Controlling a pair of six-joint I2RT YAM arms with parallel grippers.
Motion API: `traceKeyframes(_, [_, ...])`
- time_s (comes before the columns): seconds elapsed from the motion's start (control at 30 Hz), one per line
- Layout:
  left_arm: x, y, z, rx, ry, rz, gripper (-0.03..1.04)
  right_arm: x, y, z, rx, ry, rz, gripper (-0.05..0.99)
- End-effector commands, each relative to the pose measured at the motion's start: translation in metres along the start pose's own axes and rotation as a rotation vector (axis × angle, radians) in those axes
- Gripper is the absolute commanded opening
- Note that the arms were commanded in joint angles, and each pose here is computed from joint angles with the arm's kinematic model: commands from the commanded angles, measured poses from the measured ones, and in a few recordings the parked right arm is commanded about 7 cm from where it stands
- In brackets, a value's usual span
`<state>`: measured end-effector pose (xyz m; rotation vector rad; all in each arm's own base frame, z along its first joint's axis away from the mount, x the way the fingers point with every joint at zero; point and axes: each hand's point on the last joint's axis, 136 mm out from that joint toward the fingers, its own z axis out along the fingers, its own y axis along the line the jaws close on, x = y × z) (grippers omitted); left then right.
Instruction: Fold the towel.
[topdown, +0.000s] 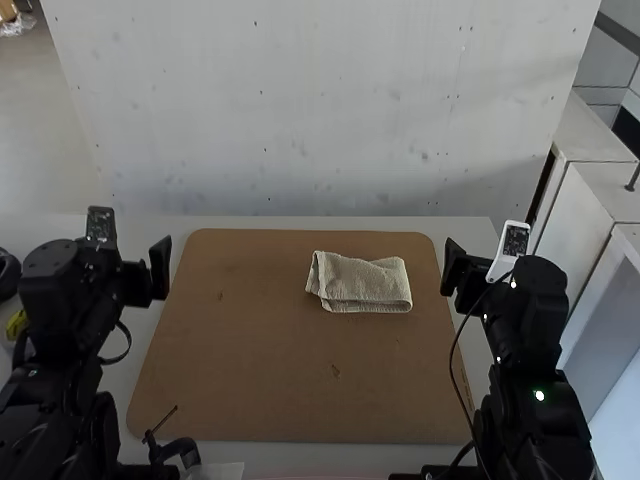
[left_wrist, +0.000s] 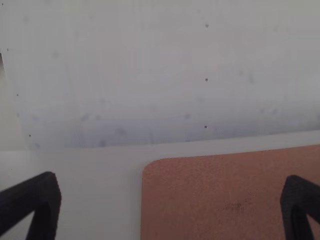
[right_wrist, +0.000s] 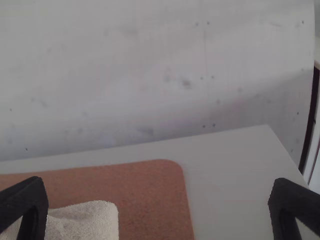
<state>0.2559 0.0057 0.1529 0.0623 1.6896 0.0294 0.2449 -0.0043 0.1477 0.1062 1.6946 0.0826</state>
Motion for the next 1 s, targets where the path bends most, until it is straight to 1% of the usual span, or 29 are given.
traceKeyframes(0.0, [0.008, -0.015, -0.006, 0.038, -0.002, 0.054, 0.99, 0.029, -0.001, 0.001, 0.004, 0.099, -0.028, 0.97])
traceKeyframes(0.03, [0.014, -0.011, -0.008, 0.014, 0.017, 0.051, 1.00, 0.029, -0.001, 0.001, 0.002, 0.099, -0.028, 0.97])
traceKeyframes(0.07, [0.005, -0.011, -0.009, 0.007, -0.021, 0.051, 1.00, 0.029, -0.001, 0.001, 0.002, 0.099, -0.027, 0.97])
traceKeyframes(0.1, [0.005, -0.009, -0.009, -0.002, -0.019, 0.050, 1.00, 0.029, -0.001, 0.001, 0.001, 0.101, -0.029, 0.97])
traceKeyframes(0.23, [0.005, -0.009, -0.009, -0.002, -0.019, 0.042, 1.00, 0.029, -0.001, 0.001, 0.001, 0.099, -0.027, 0.97])
traceKeyframes(0.3, [0.003, -0.017, -0.009, 0.049, -0.026, 0.042, 1.00, 0.029, -0.001, 0.001, 0.001, 0.099, -0.027, 0.97])
traceKeyframes(0.33, [0.004, -0.018, -0.009, 0.052, -0.024, 0.045, 1.00, 0.029, -0.001, 0.001, 0.001, 0.099, -0.029, 0.97])
traceKeyframes(0.97, [0.004, -0.018, -0.009, 0.052, -0.025, 0.048, 1.00, 0.028, -0.001, 0.001, 0.000, 0.094, -0.027, 0.97])
